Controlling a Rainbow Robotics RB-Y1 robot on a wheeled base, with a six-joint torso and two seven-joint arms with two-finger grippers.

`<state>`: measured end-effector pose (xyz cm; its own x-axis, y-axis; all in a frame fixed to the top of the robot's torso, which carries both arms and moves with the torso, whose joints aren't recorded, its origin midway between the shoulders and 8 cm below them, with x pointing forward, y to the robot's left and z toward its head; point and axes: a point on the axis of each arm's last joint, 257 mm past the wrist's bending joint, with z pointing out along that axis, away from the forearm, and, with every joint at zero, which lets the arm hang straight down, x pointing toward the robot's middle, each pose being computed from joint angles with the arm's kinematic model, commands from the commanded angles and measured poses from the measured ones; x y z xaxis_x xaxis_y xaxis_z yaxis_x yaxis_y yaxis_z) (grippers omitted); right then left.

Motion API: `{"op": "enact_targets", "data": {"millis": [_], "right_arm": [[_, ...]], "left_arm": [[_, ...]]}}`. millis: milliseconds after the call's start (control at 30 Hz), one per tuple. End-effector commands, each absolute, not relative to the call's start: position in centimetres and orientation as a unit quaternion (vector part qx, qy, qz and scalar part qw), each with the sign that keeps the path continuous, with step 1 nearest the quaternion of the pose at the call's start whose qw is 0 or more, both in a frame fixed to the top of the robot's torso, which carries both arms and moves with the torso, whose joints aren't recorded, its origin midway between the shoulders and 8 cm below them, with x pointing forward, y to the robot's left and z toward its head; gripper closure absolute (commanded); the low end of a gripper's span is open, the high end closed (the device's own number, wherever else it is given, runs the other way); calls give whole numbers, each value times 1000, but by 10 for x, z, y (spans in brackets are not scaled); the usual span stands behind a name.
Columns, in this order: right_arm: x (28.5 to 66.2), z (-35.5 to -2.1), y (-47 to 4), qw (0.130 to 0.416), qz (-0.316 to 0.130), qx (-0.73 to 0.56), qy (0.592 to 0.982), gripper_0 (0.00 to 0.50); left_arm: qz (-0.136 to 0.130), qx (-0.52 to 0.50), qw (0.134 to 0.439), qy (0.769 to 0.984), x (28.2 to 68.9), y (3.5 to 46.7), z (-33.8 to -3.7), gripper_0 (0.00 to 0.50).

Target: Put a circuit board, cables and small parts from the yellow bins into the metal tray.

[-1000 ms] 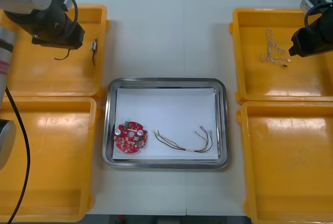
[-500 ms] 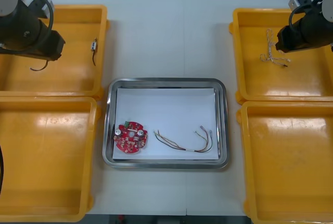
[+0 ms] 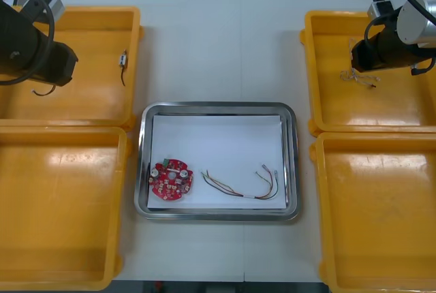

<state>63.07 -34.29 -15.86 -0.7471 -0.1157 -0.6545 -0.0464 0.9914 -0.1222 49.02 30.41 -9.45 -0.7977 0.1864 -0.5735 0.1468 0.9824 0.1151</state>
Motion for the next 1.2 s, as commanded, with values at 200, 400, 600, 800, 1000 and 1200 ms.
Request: {"op": "enact_targets", "data": {"millis": [200, 400, 600, 800, 1000, 1200], "right_arm": [[657, -149, -324, 386, -51, -43, 920, 0], [662, -158, -327, 386, -60, -40, 920, 0], [666, -169, -324, 384, -60, -39, 921, 0], [668, -173, -320, 385, -62, -42, 920, 0], [668, -173, -319, 384, -63, -45, 920, 338], [668, -171, -325, 385, -69, -50, 919, 500]], "left_arm": [[15, 14, 324, 946, 465, 291, -94, 500], [3, -2, 319, 948, 456, 264, -105, 500], [-4, -19, 301, 954, 448, 244, -123, 500], [8, -16, 294, 956, 445, 230, -138, 500], [12, -12, 295, 955, 447, 210, -147, 500], [0, -15, 295, 955, 452, 186, -153, 500]]}}
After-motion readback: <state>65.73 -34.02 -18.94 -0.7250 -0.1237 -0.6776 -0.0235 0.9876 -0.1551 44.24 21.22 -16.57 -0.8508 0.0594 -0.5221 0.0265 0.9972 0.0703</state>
